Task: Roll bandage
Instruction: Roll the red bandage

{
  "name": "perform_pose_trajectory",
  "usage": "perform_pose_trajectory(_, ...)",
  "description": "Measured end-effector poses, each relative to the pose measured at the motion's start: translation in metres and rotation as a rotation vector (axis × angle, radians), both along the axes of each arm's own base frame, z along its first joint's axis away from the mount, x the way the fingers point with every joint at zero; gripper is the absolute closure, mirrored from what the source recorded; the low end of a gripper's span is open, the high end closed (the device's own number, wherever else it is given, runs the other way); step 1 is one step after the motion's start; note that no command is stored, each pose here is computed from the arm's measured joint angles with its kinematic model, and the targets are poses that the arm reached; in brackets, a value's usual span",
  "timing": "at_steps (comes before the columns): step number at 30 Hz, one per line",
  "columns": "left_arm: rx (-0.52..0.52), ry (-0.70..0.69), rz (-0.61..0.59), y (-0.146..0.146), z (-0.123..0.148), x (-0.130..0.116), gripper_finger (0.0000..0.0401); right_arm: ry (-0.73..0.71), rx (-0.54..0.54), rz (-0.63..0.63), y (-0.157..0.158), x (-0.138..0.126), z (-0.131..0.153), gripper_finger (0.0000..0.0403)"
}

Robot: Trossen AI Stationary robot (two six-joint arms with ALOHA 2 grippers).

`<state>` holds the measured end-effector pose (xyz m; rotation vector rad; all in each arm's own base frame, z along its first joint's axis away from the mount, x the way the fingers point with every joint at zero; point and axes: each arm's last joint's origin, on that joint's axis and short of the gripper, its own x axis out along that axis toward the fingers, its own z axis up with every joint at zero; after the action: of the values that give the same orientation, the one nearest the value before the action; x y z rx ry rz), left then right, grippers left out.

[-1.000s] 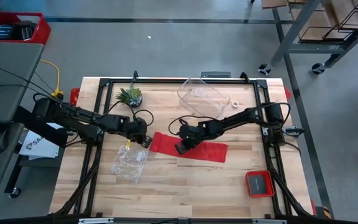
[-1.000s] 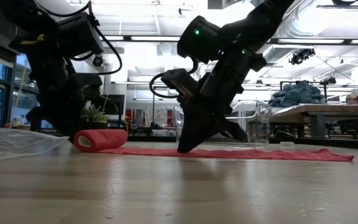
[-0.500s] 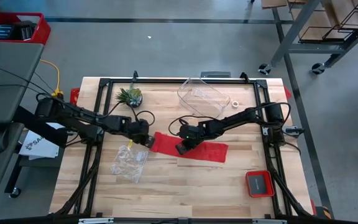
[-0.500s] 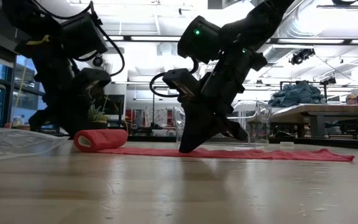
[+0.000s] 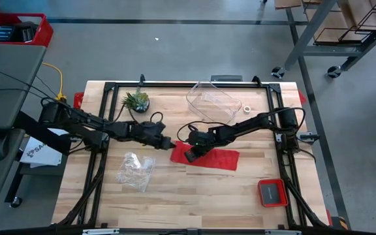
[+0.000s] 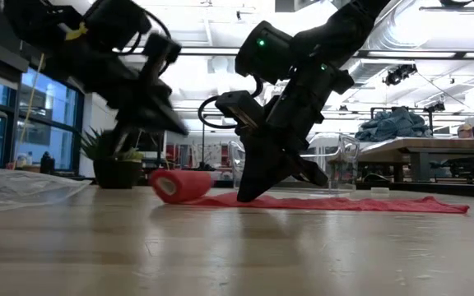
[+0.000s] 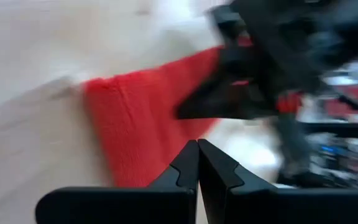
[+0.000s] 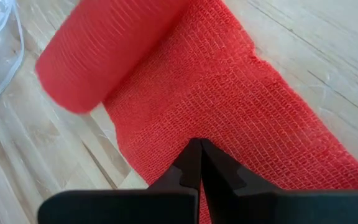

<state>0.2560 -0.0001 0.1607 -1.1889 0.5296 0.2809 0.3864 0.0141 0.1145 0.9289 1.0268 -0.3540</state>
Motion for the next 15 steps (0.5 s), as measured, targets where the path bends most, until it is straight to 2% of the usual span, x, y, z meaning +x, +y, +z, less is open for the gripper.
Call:
perform_pose_trajectory(6,0.031,-0.082,-0.019,0.006,0.019,-0.006,0.0401,-0.001,0.001,0.0,0.0,-0.001,0.002,0.0403)
perform_pose_trajectory(15,0.057,0.115,0.006,0.01,0.015,-0.027,0.0401,0.043,-0.023,-0.028,-0.004,-0.012,0.021,0.0403)
